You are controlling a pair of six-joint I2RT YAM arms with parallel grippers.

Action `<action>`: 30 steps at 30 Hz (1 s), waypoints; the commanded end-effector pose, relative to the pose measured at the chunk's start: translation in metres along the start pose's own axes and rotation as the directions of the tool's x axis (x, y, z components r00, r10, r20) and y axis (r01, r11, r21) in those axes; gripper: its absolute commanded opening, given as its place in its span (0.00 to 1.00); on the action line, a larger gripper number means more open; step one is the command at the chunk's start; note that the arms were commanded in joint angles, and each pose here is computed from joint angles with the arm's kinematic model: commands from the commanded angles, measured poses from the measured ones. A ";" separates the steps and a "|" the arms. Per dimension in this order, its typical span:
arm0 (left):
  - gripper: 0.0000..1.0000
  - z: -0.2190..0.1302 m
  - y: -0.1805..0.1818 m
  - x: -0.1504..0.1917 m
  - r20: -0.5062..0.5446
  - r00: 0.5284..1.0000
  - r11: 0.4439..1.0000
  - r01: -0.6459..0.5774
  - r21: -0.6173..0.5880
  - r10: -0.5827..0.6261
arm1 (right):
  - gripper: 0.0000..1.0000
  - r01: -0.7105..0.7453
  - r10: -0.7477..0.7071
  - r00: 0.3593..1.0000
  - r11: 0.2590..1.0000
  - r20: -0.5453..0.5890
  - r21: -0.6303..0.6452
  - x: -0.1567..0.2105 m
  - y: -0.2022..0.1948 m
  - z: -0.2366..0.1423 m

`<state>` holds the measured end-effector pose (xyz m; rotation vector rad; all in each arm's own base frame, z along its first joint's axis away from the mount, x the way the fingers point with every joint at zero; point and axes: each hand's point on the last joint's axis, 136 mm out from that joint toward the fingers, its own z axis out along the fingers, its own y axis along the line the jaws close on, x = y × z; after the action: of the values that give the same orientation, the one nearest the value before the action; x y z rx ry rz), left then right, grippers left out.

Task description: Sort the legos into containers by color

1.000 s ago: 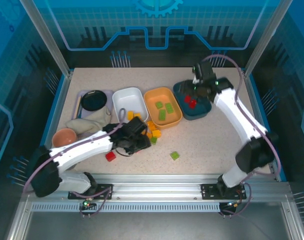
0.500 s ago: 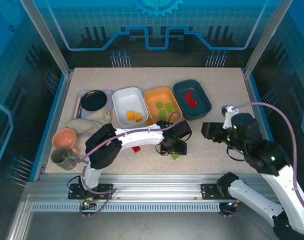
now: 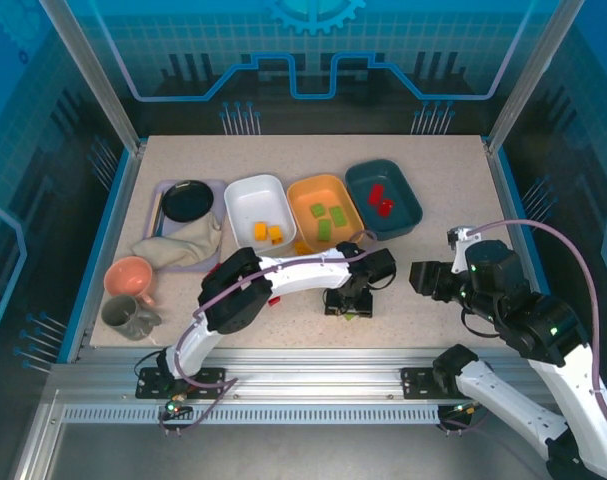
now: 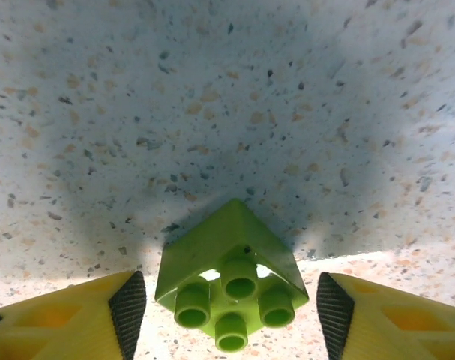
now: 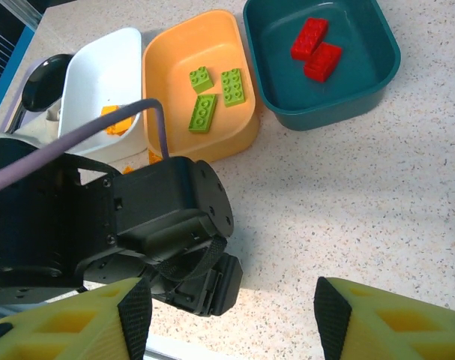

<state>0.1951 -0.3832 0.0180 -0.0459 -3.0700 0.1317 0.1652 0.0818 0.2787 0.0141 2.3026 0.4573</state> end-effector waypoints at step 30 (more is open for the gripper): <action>0.36 -0.133 0.085 -0.219 0.368 0.904 0.976 0.191 0.106 -0.217 | 0.62 -0.014 -0.014 0.988 0.983 -0.156 -0.181 -0.010 0.059 0.063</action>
<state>0.4189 -0.3086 0.1537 0.4088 -3.4306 0.4415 0.2001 0.1444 0.2665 -0.1165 2.3989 0.6517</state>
